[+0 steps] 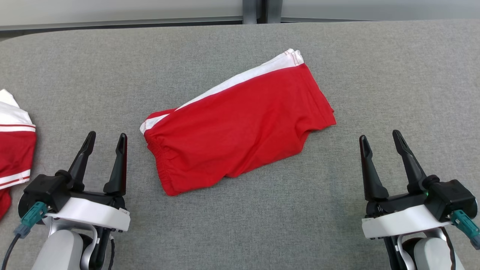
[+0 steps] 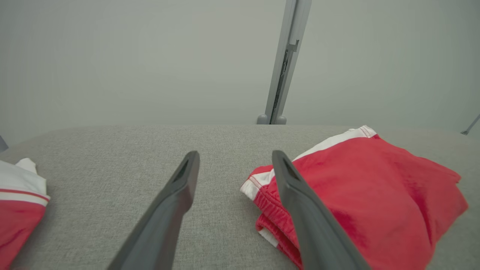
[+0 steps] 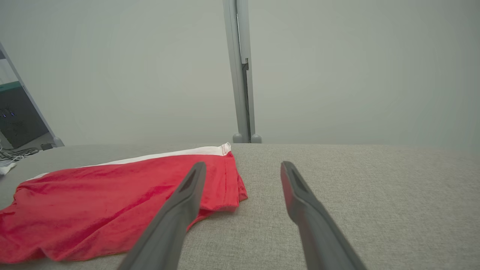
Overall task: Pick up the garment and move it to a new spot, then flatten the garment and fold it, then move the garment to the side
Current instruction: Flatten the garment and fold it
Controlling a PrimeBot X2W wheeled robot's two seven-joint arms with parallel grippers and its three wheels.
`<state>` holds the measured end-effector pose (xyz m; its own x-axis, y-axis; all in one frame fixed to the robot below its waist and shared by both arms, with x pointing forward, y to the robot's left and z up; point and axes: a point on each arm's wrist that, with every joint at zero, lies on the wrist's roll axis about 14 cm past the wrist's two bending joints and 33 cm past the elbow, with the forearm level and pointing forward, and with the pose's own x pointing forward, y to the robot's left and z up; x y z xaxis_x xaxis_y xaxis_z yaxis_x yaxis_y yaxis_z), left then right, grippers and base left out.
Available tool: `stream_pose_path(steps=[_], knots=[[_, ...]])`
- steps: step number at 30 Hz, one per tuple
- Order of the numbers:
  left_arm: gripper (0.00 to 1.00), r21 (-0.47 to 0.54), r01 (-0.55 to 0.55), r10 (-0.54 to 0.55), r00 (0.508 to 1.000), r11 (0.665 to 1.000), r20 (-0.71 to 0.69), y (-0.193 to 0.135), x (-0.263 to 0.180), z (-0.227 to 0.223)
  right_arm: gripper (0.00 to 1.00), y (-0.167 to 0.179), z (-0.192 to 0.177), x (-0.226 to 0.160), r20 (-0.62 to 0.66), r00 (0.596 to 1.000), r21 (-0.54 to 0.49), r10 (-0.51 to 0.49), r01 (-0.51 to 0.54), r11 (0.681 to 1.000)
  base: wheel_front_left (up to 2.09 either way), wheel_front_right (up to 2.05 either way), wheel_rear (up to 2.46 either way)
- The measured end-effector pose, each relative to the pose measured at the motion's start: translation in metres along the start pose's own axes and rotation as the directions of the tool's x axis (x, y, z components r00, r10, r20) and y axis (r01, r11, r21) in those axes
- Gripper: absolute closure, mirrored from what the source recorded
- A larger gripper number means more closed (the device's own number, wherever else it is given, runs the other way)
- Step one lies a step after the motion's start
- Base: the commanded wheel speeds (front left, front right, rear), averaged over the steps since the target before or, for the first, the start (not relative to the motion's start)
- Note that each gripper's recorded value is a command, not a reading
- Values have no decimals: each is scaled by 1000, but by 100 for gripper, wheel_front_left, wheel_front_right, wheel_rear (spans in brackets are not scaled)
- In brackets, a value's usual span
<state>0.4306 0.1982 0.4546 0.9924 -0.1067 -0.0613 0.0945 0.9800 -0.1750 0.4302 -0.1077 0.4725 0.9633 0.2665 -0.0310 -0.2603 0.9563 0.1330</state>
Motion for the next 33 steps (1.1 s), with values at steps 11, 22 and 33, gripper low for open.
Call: stream_pose_path(steps=[11, 22, 33], knots=[[0, -7, -12, 12, 1000, 1000, 18, 4, 8, 4, 0, -4, -30, 36, -89, 996, 4, 9, -9, 1000, 0, 0, 0], [0, -22, -66, 65, 997, 998, -38, 23, 7, -15, 0, 11, -107, 102, -330, 941, 8, 67, -68, 998, 0, 0, 0], [0, -18, -31, 31, 999, 999, -33, 15, 12, -13, 100, 7, -105, 107, -402, 914, -57, 53, -83, 995, 0, 0, 0]])
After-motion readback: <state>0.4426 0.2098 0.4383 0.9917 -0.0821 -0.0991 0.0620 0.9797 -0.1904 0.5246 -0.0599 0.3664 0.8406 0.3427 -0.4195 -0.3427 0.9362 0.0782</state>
